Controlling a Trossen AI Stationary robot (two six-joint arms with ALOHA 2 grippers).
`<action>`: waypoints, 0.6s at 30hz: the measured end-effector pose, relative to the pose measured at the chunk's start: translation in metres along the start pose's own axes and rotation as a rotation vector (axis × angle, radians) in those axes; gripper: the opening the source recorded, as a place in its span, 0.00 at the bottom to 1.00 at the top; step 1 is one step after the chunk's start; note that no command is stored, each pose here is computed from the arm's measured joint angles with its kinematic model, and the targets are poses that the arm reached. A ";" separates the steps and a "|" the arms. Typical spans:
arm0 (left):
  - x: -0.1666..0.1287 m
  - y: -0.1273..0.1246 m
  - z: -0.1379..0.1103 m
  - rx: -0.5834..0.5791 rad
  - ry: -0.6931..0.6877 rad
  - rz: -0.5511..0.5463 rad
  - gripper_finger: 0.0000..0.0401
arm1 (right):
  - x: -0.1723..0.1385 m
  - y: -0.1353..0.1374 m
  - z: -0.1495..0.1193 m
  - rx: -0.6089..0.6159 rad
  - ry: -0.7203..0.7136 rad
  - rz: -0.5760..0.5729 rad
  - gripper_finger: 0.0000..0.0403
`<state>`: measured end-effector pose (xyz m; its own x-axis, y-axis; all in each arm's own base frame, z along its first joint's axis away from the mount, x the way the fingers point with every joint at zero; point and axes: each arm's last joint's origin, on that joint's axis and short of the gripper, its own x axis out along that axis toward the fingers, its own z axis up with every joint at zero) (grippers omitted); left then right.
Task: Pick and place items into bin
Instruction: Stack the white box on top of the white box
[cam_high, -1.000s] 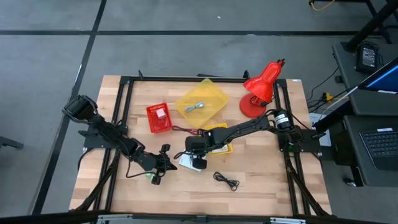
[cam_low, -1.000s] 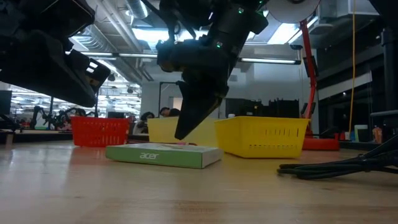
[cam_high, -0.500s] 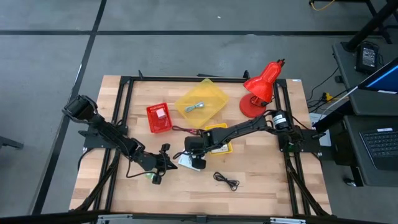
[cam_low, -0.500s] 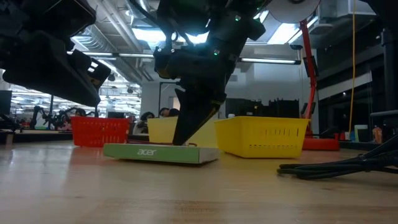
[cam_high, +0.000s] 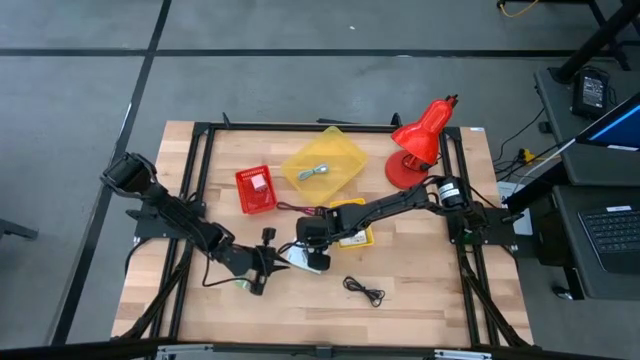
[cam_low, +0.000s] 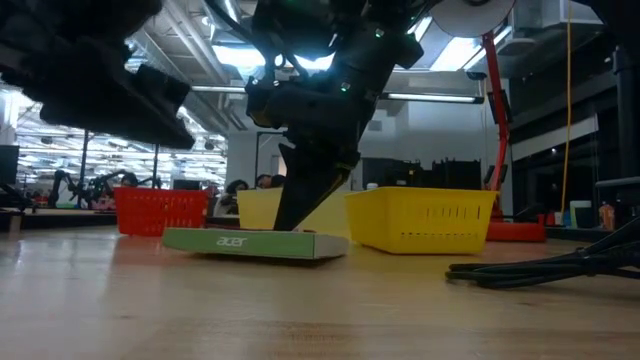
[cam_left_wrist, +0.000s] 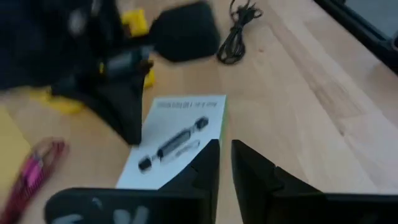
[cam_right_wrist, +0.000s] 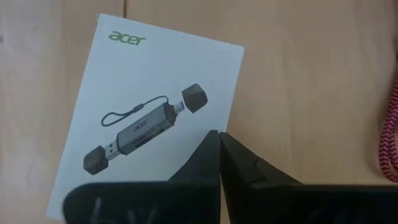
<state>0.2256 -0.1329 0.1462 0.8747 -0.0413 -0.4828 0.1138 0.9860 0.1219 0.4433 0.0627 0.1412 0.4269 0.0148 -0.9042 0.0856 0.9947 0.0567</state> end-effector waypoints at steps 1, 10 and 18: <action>0.000 -0.001 0.003 0.030 -0.006 -0.001 0.12 | 0.000 0.000 0.000 0.000 0.000 0.000 0.00; 0.002 -0.005 0.002 0.170 0.129 -0.011 0.30 | 0.000 -0.001 0.000 0.000 0.001 -0.001 0.00; -0.002 -0.027 -0.011 0.461 0.134 0.078 0.35 | 0.001 -0.001 0.000 0.000 0.001 -0.001 0.00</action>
<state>0.2153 -0.1578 0.1346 0.8239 0.0806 -0.5610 0.2741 0.8097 0.5190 0.4434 0.0621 0.1406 0.4257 0.0137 -0.9048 0.0864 0.9947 0.0557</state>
